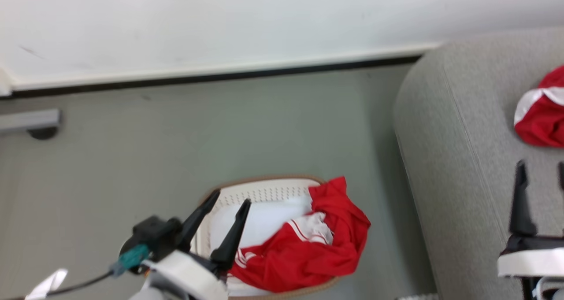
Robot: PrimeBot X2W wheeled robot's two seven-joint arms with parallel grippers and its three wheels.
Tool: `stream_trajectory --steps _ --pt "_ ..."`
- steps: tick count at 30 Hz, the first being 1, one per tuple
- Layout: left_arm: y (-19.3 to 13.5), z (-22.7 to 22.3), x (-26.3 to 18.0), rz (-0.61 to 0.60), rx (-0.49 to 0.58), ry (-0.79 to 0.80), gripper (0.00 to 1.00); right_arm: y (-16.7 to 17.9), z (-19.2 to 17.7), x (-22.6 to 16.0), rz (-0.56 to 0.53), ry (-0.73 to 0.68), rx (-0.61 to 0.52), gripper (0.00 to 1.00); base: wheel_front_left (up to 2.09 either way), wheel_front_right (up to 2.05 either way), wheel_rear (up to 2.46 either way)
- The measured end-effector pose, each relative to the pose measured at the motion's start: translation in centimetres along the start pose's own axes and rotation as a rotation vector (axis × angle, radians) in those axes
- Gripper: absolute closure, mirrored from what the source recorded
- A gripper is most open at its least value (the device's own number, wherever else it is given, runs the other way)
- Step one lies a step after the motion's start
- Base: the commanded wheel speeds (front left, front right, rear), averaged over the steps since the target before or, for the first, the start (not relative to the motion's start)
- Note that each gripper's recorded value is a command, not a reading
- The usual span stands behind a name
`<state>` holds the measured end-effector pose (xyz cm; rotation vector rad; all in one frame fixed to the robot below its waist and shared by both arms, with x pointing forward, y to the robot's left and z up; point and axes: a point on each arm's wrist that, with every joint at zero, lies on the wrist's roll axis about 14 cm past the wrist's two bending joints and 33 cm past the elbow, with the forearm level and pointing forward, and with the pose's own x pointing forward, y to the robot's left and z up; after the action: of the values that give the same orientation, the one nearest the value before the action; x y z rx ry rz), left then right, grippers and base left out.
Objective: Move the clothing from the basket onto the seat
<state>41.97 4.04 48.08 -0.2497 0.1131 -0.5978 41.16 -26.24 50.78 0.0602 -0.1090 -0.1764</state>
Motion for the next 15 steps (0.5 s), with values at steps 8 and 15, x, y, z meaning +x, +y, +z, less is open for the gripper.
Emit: stream_trajectory --steps 8,15 --pt "2.1 0.7 -4.9 0.157 0.038 -0.062 0.0 4.7 -0.5 -2.7 0.143 0.032 0.026 0.0 0.0 0.0 0.0" --pt "3.0 0.4 -8.5 0.271 0.048 -0.09 0.0 5.8 -1.7 -6.1 0.182 0.086 0.067 0.0 0.0 0.0 0.0"
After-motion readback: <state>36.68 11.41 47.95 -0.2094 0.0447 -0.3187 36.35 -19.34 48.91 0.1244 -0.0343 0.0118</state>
